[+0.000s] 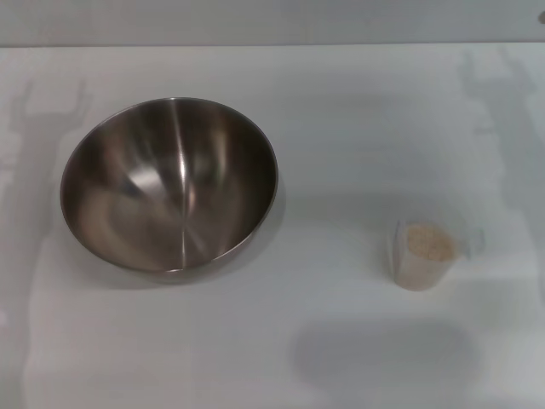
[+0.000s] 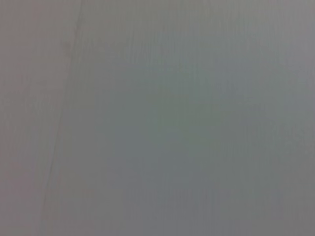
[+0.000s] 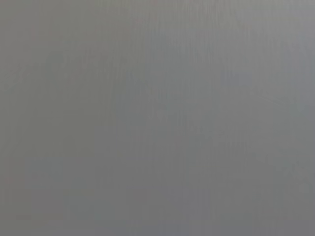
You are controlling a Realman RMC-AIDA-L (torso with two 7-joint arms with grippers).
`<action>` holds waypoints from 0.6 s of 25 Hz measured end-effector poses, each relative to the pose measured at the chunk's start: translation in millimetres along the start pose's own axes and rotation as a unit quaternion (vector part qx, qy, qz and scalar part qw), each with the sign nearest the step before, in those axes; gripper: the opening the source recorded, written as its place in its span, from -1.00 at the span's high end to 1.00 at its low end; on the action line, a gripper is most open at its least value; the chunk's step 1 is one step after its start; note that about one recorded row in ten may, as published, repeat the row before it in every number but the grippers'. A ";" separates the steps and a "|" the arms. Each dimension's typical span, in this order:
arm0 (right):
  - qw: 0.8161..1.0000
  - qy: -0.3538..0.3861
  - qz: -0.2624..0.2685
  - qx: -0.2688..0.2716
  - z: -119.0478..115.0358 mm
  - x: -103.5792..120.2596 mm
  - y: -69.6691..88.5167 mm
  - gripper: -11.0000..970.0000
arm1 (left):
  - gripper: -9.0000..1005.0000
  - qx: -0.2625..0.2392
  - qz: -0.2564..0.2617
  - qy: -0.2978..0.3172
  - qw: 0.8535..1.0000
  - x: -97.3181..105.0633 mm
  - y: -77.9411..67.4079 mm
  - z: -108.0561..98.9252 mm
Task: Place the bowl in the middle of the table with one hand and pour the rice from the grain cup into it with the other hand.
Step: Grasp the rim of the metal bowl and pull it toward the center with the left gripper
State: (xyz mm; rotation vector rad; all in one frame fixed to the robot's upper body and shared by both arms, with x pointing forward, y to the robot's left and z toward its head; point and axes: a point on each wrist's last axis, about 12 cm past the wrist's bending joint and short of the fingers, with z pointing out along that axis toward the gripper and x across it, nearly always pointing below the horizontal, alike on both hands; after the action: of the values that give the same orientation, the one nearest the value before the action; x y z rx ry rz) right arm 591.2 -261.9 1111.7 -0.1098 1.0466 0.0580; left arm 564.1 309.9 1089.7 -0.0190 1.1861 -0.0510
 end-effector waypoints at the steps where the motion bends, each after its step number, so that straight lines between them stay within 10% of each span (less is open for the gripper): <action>1: 1.000 0.000 -0.001 0.000 -0.9 -0.1 -0.4 -0.18 | -0.68 0.000 0.000 0.000 1.000 0.0 0.0 0.0; 15: 1.000 -0.005 -0.009 0.005 -5.9 -1.3 -6.4 -0.18 | -0.68 -0.023 -0.010 0.007 1.000 -2.2 1.7 15.5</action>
State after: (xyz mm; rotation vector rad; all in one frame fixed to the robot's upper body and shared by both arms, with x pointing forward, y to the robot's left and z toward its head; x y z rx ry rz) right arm 586.2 -268.9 1110.3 -0.1101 1.0350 0.0374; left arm 577.7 311.5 1097.5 -0.0709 1.2001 -0.0424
